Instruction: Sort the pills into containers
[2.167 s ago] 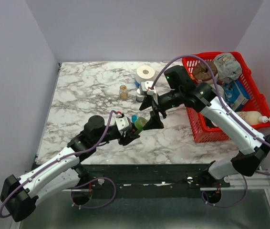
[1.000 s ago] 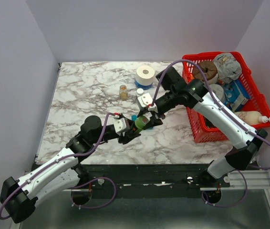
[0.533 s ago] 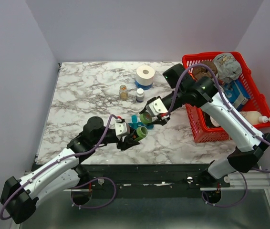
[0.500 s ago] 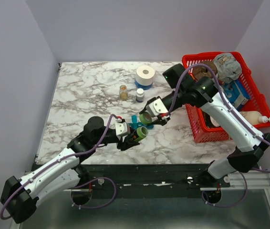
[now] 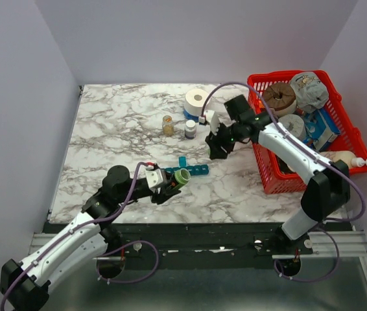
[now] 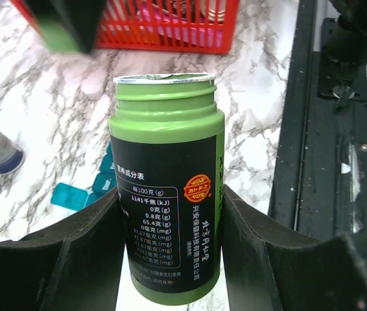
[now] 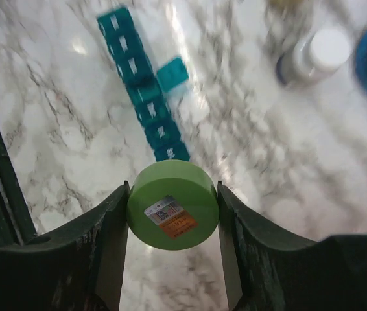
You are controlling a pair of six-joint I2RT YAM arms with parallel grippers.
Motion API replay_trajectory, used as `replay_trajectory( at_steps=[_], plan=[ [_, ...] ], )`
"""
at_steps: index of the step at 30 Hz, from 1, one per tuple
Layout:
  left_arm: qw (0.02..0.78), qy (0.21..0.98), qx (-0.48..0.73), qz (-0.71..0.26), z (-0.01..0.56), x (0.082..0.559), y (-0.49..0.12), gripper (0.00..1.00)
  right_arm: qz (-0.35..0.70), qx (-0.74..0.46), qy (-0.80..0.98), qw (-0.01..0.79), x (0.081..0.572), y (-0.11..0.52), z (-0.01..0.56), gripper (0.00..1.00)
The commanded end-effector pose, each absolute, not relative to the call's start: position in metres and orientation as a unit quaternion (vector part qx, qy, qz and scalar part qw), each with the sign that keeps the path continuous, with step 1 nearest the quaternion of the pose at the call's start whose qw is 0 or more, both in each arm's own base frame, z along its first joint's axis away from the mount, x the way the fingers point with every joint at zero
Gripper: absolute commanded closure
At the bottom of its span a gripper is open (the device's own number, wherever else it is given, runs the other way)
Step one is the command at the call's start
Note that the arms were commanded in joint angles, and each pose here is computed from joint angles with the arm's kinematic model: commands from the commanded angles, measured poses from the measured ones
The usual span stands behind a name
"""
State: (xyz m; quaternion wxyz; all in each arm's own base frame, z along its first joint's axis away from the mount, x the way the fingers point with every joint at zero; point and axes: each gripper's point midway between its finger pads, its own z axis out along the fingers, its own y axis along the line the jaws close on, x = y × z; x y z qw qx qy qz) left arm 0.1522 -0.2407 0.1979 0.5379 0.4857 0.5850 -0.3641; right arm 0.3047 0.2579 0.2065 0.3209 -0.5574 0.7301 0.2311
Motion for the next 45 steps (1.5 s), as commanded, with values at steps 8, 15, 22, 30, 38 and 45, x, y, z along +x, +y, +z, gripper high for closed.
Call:
replay_trajectory(
  at_steps=[8,15,22,30,38,45],
  plan=[
    [0.757,0.386,0.27,-0.452,0.363,0.147,-0.211,1.0,0.2,-0.463,0.837,0.213,0.306,0.237,0.1,0.73],
    [0.787,0.38,0.234,-0.427,0.39,0.15,-0.192,1.0,0.207,-0.459,0.839,0.205,0.305,0.237,0.095,0.73],
    [0.794,0.38,0.174,-0.442,0.403,0.157,-0.179,1.0,0.21,-0.457,0.84,0.205,0.307,0.24,0.097,0.73],
    [0.754,0.347,0.228,-0.509,0.431,0.129,-0.203,1.0,0.212,-0.455,0.841,0.202,0.307,0.241,0.097,0.73],
    [0.716,0.473,0.253,-0.446,0.351,0.191,-0.216,1.0,0.212,-0.453,0.842,0.203,0.308,0.241,0.099,0.73],
    [0.702,0.468,0.238,-0.481,0.334,0.221,-0.186,1.0,0.193,-0.449,0.85,0.197,0.314,0.236,0.09,0.73]
  ],
)
